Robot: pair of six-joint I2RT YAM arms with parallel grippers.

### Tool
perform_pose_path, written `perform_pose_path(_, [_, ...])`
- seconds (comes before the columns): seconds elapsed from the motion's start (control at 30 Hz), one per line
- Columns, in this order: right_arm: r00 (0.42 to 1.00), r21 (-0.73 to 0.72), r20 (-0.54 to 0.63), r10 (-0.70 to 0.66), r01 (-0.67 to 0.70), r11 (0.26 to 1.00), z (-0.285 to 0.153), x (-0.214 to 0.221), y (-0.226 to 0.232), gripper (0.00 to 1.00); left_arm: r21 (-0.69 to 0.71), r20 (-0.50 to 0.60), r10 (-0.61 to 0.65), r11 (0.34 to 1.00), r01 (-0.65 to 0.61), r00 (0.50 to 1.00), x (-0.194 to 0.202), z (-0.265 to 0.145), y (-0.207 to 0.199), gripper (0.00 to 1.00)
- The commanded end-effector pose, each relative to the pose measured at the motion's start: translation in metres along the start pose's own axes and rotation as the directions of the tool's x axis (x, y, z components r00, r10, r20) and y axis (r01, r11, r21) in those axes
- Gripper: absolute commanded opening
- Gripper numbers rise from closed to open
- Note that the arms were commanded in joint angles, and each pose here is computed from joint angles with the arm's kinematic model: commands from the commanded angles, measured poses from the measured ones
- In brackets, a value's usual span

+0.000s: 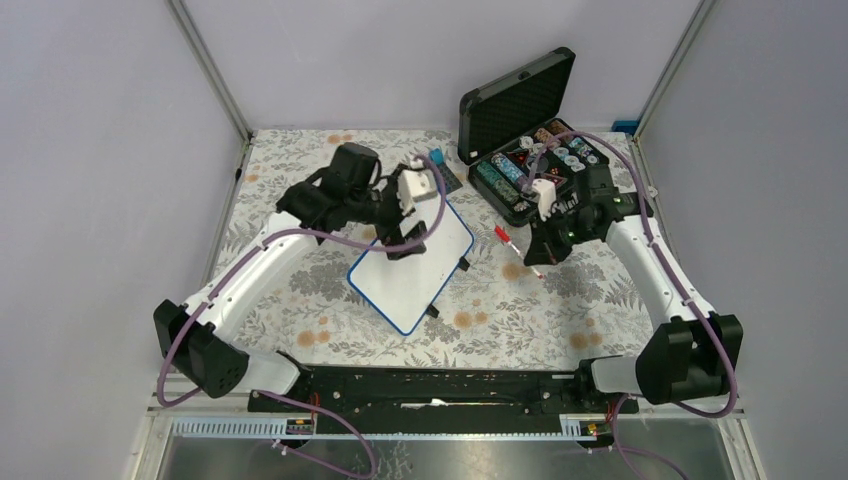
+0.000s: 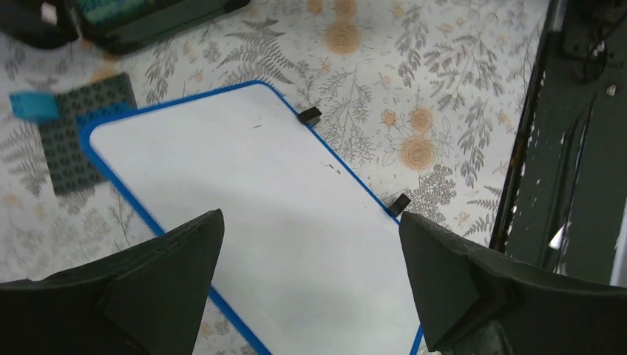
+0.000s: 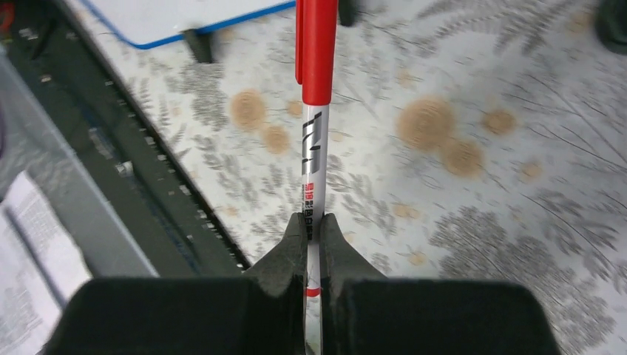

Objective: Write a sentence on the whiteboard
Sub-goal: Pick up the whiteboard marker from the center of the board, then pass from the right arm to the left

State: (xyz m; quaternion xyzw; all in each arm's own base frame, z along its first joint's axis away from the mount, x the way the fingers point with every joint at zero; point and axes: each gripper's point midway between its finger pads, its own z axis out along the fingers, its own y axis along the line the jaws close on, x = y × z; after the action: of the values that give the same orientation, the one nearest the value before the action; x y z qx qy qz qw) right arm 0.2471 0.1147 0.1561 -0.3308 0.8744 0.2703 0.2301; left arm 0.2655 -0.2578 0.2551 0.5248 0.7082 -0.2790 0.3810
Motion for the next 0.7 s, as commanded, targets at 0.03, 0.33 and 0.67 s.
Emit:
perform_pose_path(0.03, [1.000,-0.187,0.028,-0.013,0.018,0.982,-0.008,-0.016,0.060,0.00,0.070,-0.051,0.390,0.920,-0.386,0.919,-0.020,0.003,-0.034,0.97])
perform_pose_path(0.33, [0.998,-0.375,-0.054,-0.033,0.010,0.927,-0.003,-0.004,0.110,0.00,0.118,-0.124,0.691,0.723,-0.681,0.712,-0.031,0.027,-0.070,0.88])
perform_pose_path(0.67, [0.998,-0.511,-0.061,-0.024,-0.010,0.860,-0.012,-0.004,0.144,0.00,0.099,-0.125,0.805,0.592,-0.799,0.581,-0.040,0.043,-0.082,0.70])
